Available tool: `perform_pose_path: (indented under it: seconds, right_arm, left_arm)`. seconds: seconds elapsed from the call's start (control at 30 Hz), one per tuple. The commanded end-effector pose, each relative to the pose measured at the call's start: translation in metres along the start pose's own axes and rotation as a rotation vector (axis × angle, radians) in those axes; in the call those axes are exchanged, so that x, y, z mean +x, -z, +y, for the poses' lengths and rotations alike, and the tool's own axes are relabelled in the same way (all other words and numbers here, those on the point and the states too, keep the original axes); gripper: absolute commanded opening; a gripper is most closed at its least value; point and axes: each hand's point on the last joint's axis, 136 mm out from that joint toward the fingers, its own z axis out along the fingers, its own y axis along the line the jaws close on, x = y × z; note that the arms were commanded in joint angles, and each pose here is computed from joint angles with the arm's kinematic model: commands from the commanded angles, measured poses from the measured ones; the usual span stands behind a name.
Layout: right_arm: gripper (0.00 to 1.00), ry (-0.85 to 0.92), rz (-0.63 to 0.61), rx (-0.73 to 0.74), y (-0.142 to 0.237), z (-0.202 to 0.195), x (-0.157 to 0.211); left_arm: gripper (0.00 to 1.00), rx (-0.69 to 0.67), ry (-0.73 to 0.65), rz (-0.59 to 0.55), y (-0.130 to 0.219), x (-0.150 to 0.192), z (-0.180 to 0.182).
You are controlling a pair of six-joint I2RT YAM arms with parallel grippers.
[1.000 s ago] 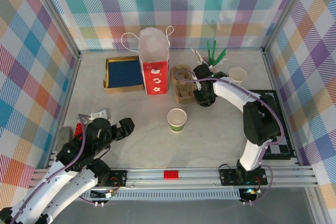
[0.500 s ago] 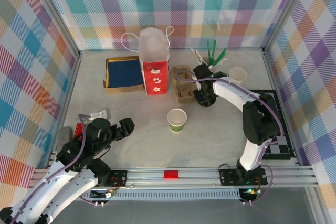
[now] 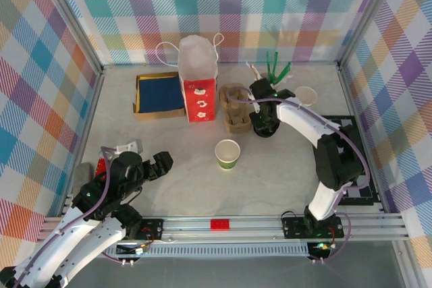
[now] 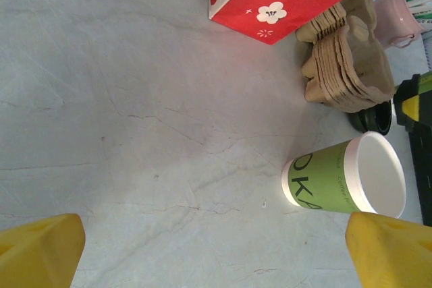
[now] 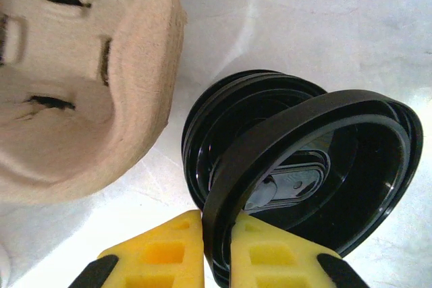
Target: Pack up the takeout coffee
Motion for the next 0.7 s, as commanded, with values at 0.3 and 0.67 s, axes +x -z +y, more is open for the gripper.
perform_pose_path:
  seconds: [0.3,0.67]
  right_arm:
    - [0.13,-0.04,-0.405,-0.461,0.199,0.052,-0.026]
    - [0.15,0.092,-0.801,-1.094,0.388,0.105,-0.016]
  left_arm:
    - [0.98,0.24,-0.006,-0.006,0.023,-0.025,-0.066]
    - [0.95,0.736,0.122,-0.039,0.078,-0.07,-0.175]
